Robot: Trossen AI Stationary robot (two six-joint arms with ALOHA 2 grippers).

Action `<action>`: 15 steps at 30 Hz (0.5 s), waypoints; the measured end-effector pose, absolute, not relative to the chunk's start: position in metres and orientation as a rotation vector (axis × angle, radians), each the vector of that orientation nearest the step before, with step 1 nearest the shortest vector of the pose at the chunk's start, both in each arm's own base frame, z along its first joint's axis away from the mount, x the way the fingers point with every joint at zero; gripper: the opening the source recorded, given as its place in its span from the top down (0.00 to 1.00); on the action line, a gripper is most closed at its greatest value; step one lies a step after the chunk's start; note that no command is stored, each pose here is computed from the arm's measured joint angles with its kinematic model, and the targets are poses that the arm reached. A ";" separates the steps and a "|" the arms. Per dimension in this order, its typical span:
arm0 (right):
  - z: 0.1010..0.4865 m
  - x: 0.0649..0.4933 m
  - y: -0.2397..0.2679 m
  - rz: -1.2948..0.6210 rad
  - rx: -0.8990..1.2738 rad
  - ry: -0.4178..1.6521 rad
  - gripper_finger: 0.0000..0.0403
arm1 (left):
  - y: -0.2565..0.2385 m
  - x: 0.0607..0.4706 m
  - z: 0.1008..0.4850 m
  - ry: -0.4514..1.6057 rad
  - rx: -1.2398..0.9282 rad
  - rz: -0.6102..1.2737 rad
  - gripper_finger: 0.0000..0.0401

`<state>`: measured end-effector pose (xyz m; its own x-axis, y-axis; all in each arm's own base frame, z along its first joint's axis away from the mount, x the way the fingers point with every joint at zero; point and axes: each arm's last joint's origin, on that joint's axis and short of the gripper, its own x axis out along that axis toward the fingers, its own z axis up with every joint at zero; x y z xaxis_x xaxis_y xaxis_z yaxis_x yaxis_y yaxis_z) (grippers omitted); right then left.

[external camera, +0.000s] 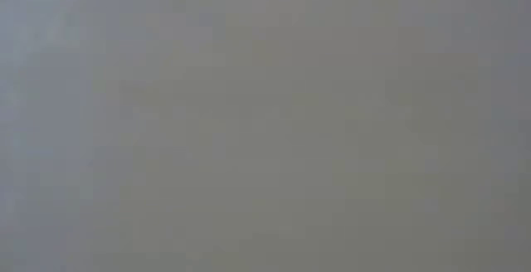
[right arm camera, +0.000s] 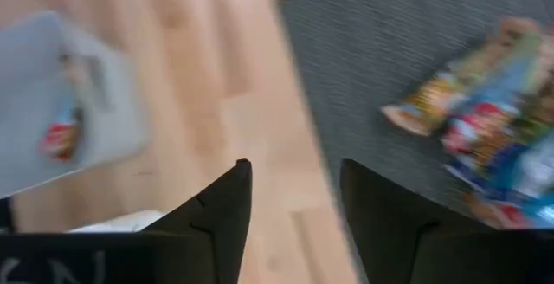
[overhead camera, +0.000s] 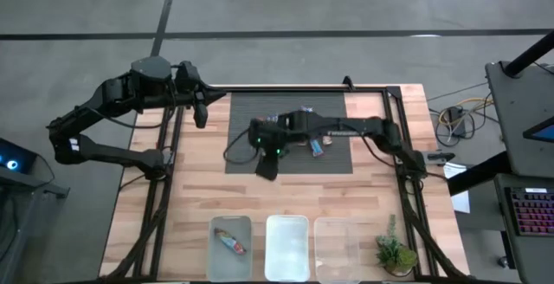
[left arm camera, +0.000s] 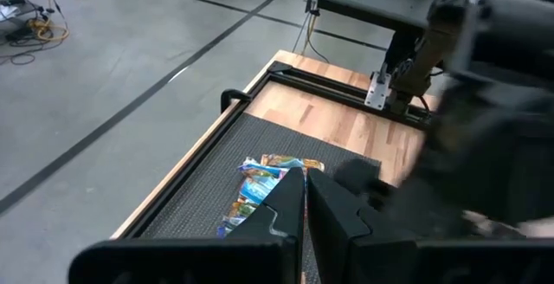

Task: Pick and place Granola Bars by type
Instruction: Put the yellow granola bar into the transparent bin

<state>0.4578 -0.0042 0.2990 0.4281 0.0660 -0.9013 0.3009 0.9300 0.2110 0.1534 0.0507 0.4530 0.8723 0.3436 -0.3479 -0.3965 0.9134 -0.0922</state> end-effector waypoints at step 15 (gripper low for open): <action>0.303 0.402 -0.060 -0.320 0.425 1.113 0.53 | 0.050 0.153 0.449 0.372 -0.178 0.371 1.00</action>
<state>0.4024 -0.0598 0.3028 0.4101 -0.0367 -0.9113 0.4531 0.8754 0.1687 0.1525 0.0496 0.4492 0.8653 0.3201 -0.3858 -0.3846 0.9175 -0.1016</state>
